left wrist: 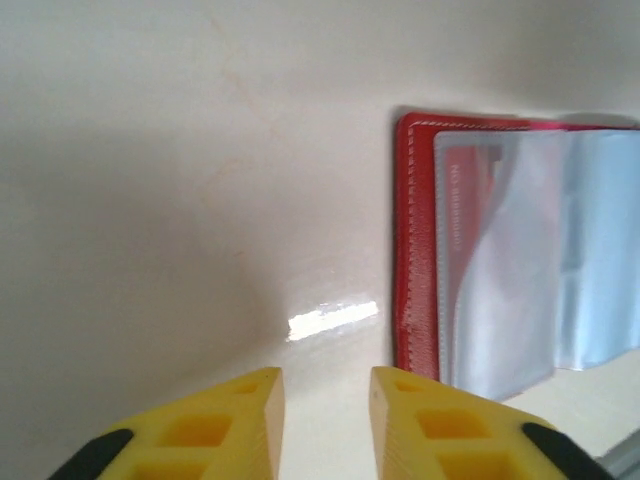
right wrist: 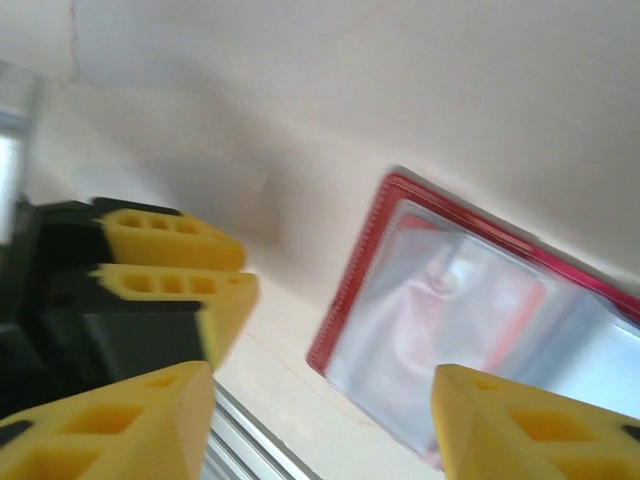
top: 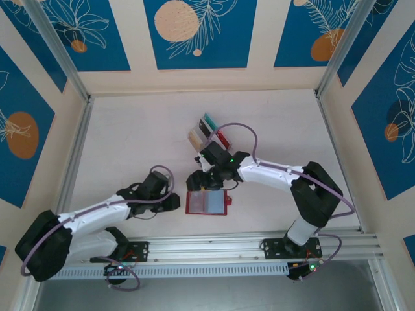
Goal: Put the credit cards into the card holder
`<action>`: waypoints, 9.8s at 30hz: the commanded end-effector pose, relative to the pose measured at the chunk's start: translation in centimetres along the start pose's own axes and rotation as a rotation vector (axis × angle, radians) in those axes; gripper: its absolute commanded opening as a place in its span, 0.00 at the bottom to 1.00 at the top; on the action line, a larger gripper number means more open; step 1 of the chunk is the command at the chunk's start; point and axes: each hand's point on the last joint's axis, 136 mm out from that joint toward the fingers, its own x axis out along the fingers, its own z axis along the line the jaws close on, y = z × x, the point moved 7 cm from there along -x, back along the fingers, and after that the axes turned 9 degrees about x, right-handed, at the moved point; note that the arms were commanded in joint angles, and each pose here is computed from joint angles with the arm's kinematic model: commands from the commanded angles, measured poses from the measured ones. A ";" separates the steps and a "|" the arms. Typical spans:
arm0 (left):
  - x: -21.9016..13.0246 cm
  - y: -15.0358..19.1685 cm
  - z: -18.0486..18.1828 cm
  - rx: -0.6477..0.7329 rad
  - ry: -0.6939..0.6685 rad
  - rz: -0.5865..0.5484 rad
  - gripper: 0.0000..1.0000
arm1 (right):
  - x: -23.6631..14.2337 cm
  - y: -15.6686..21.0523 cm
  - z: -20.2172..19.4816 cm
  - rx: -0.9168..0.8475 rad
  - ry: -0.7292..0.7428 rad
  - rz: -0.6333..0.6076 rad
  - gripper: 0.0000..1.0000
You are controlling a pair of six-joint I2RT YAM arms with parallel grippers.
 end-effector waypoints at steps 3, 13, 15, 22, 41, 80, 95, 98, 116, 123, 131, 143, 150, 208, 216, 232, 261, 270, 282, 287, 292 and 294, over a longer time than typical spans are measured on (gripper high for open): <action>-1.8 -0.6 -0.8 0.070 0.029 0.002 0.35 | -0.4 1.7 -3.1 0.042 0.103 0.035 0.38; -1.5 -1.9 -1.4 0.070 0.039 -0.015 0.37 | 6.0 1.5 -1.7 0.016 0.097 0.156 0.18; -1.5 -1.9 -1.3 0.068 0.036 -0.017 0.38 | 6.2 1.2 -2.1 0.024 0.104 0.163 0.18; -1.8 -2.7 -1.2 0.079 0.041 -0.052 0.49 | -2.0 -3.1 -1.2 -0.024 0.078 -0.073 0.37; 0.2 -7.4 -3.7 0.100 0.147 -0.094 0.57 | -10.9 -18.9 -6.9 0.075 0.153 -0.274 0.55; 4.0 -10.9 -4.0 0.038 0.187 -0.057 0.56 | -11.1 -16.4 -4.9 0.053 -0.037 -0.184 0.34; 4.5 -11.5 -4.1 0.032 0.200 -0.046 0.56 | -11.7 -16.3 -5.2 0.064 -0.046 -0.188 0.26; 4.5 -11.6 -4.2 0.031 0.202 -0.047 0.56 | -11.8 -16.3 -5.3 0.070 -0.025 -0.192 0.22; 3.8 -11.0 -3.9 0.043 0.178 -0.050 0.56 | -13.7 -16.1 -5.7 0.068 0.124 -0.271 0.04; 2.0 -10.1 -3.3 0.069 0.143 -0.066 0.57 | -14.4 -15.9 -4.8 0.044 0.162 -0.306 0.00; -0.2 -8.3 -1.9 0.079 0.105 -0.088 0.59 | -14.3 -15.8 -4.4 0.041 0.160 -0.305 0.00; -1.2 -7.4 -1.8 0.114 0.118 -0.080 0.62 | -14.5 -15.7 -3.9 0.060 0.225 -0.334 0.00; -1.0 -6.7 -1.6 0.122 0.130 -0.053 0.63 | -15.3 -15.1 -2.9 0.062 0.334 -0.393 0.00; 4.9 -2.4 -2.1 0.340 -0.119 0.130 0.46 | -1.8 3.9 -6.4 0.195 -0.131 -0.087 0.00; 5.0 -2.2 -1.9 0.332 -0.128 0.134 0.41 | -1.3 3.9 -7.3 0.219 -0.095 -0.073 0.00; 4.8 -2.2 -2.0 0.332 -0.127 0.133 0.41 | -1.4 4.1 -7.6 0.224 -0.094 -0.072 0.00; 5.0 -0.4 -1.1 0.304 -0.156 0.157 0.35 | 0.3 2.8 -7.4 0.256 -0.149 -0.059 0.00; 4.8 0.1 -1.1 0.297 -0.154 0.161 0.35 | 1.1 2.1 -7.6 0.266 -0.167 -0.075 0.00; 4.9 1.1 -0.8 0.316 -0.192 0.186 0.34 | 1.9 3.0 -8.9 0.339 -0.060 -0.193 0.00; 5.1 1.8 -0.8 0.319 -0.194 0.196 0.33 | 2.1 3.3 -9.3 0.363 -0.028 -0.225 0.00; 5.3 2.5 -0.7 0.322 -0.200 0.206 0.32 | 2.1 3.3 -9.4 0.384 0.001 -0.250 0.00; 5.4 2.7 -0.6 0.325 -0.203 0.213 0.32 | 2.1 3.3 -9.5 0.393 0.013 -0.258 0.00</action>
